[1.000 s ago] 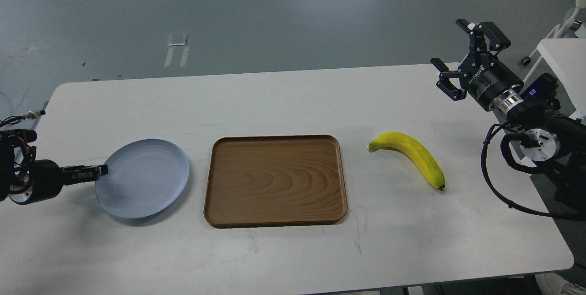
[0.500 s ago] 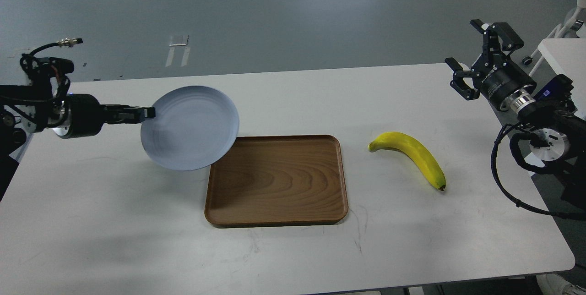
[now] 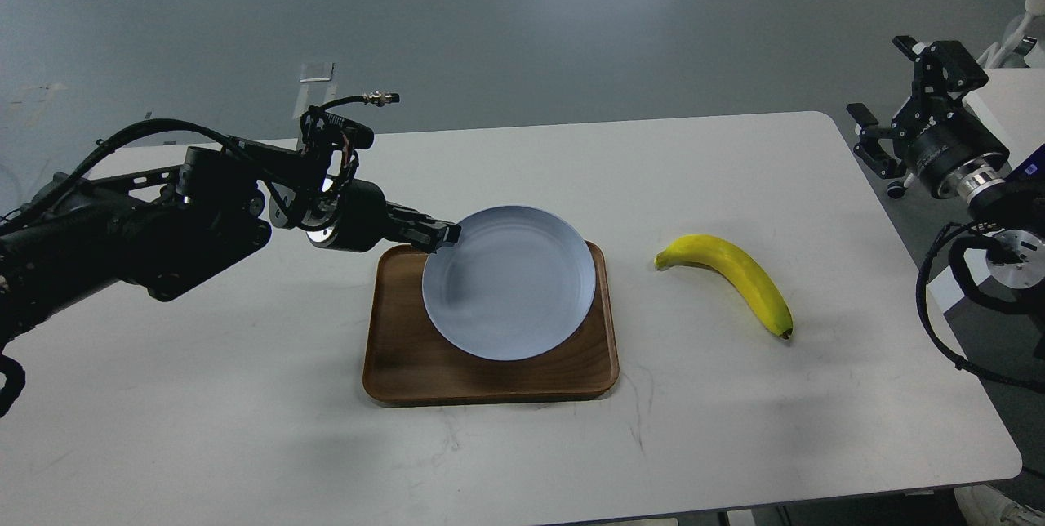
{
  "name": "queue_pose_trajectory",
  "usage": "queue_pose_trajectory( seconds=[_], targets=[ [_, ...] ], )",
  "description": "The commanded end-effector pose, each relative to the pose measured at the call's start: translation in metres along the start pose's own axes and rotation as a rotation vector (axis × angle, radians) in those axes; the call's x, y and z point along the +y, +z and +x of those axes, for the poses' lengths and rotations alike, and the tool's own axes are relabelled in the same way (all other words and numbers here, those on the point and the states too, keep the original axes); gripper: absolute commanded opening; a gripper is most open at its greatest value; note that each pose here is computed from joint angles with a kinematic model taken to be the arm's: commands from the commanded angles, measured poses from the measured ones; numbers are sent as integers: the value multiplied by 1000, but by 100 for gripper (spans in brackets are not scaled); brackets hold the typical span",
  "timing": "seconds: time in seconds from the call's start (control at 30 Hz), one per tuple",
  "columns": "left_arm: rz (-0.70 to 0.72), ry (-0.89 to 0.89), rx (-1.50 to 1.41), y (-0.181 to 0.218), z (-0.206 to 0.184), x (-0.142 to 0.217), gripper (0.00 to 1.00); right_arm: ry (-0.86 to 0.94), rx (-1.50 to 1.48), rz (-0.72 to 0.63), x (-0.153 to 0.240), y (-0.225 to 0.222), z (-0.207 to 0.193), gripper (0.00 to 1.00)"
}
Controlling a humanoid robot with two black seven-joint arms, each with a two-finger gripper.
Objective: Place banana on plate with both arms
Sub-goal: 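Lower the plate onto the wooden tray and release with the left gripper, then raise the left gripper away and reach the right gripper to the banana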
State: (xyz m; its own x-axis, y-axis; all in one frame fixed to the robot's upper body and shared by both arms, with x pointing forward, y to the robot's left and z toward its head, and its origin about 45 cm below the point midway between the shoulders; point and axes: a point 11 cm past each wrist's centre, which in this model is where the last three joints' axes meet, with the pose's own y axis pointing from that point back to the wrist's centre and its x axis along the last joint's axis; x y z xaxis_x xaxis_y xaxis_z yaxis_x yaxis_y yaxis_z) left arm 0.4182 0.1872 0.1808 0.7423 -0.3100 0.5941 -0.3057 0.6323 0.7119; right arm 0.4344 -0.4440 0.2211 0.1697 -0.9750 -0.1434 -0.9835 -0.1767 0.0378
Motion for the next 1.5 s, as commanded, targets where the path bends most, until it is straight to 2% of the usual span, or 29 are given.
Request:
queue_pose_trajectory(
  seconds=[0.0,0.5,0.53,0.57,0.6,0.7,0.73,0.77,0.9,1.0,1.1,1.23,1.3,1.47],
  targets=[
    [29,-22,2,-4,-4,-13,0,1,1,-3,1,1,1,100],
    [43,-50,8,-4,-12,-27,0,1,-1,-3,1,2,0,100],
    [43,-50,8,-4,-12,-27,4,2,-2,-5,1,2,1,100],
    [39,-50,8,-2,-12,-28,23,3,-2,-8,2,4,1,100],
    [37,-50,9,-2,-12,-29,30,3,-2,-8,2,4,1,100],
    [23,-56,5,4,-14,-34,61,3,-2,-8,2,4,1,100],
    [18,-55,2,7,-12,-36,88,3,-2,-8,2,4,1,100],
    [13,-52,3,9,-10,-37,99,3,-2,-8,2,4,1,100],
    [4,-20,31,9,0,-31,99,3,-2,-9,3,5,1,100],
    [-66,111,185,11,28,-15,99,5,-1,-9,3,4,2,100],
    [-164,307,441,-1,58,18,99,4,-1,-10,3,4,2,100],
    [-365,657,875,-34,89,79,99,-1,2,-16,3,6,0,100],
    [-393,728,954,-47,90,95,99,-2,3,-19,3,6,0,100],
    [-453,909,1196,-95,56,139,99,-20,9,-25,2,7,-4,100]
  ],
)
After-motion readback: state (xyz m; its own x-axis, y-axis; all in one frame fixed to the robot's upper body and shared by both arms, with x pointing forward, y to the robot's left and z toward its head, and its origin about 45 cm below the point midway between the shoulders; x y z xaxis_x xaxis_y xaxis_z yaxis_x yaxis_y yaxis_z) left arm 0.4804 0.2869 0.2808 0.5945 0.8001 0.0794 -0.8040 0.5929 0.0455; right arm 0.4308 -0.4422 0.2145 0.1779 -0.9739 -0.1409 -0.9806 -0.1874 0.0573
